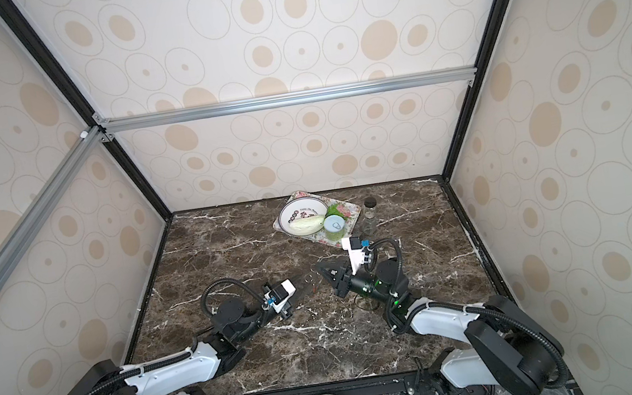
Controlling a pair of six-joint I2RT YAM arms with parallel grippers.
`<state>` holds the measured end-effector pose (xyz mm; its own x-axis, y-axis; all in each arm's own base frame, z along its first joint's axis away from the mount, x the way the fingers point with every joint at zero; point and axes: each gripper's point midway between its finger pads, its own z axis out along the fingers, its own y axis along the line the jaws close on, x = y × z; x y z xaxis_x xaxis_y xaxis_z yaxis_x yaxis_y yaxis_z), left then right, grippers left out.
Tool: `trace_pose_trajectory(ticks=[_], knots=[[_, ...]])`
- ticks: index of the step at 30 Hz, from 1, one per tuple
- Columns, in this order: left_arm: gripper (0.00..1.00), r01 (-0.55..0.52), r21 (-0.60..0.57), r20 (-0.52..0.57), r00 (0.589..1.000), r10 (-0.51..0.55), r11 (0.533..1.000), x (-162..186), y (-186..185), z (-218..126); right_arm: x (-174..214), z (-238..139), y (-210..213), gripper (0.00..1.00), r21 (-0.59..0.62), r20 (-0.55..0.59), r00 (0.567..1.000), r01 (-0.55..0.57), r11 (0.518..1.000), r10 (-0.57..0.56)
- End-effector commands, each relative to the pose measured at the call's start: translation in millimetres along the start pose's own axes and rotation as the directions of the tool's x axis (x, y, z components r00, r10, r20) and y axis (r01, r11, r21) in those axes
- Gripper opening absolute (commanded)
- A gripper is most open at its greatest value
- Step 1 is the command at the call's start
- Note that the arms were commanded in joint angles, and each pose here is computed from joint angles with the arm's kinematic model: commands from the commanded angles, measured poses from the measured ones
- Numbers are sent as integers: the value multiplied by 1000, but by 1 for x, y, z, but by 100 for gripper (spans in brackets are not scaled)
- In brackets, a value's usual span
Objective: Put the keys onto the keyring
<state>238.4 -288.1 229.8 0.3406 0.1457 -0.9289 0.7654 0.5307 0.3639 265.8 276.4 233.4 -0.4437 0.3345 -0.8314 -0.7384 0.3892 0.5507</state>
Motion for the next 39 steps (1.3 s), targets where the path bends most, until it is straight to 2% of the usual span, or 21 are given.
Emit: trace_pose_trajectory(ticks=[1,8,12,15,17,20,23,30,35,39], knots=[[52,39,-27,72,997,-37,999,-25,9,-7,-20,-3,7,0,17,69,987,145,989,-146],[58,127,-124,145,983,-109,984,-59,48,-28,-22,-10,10,0,43,76,952,295,954,-298],[58,192,-111,174,970,-172,975,-68,77,-30,-15,-10,18,0,-3,48,926,375,927,-374],[57,234,-120,202,957,-207,965,-74,103,-26,-15,-16,21,0,-6,85,898,434,901,-432],[58,229,-88,209,956,-206,970,-82,107,-19,-17,-19,23,0,-3,113,875,475,880,-472],[57,154,-25,167,975,-148,988,-83,103,-4,-18,-22,24,0,7,115,844,527,850,-525],[57,130,-42,115,985,-125,991,-79,108,1,-21,-21,25,0,20,123,821,559,829,-557],[60,110,-72,136,986,-100,991,-82,107,-11,-26,-14,23,0,31,131,811,572,820,-570],[59,116,-29,124,986,-111,993,-75,102,-2,-32,-19,19,0,79,153,796,582,810,-586],[57,108,-15,105,989,-106,994,-69,103,5,-38,-19,29,0,58,174,779,603,796,-602]])
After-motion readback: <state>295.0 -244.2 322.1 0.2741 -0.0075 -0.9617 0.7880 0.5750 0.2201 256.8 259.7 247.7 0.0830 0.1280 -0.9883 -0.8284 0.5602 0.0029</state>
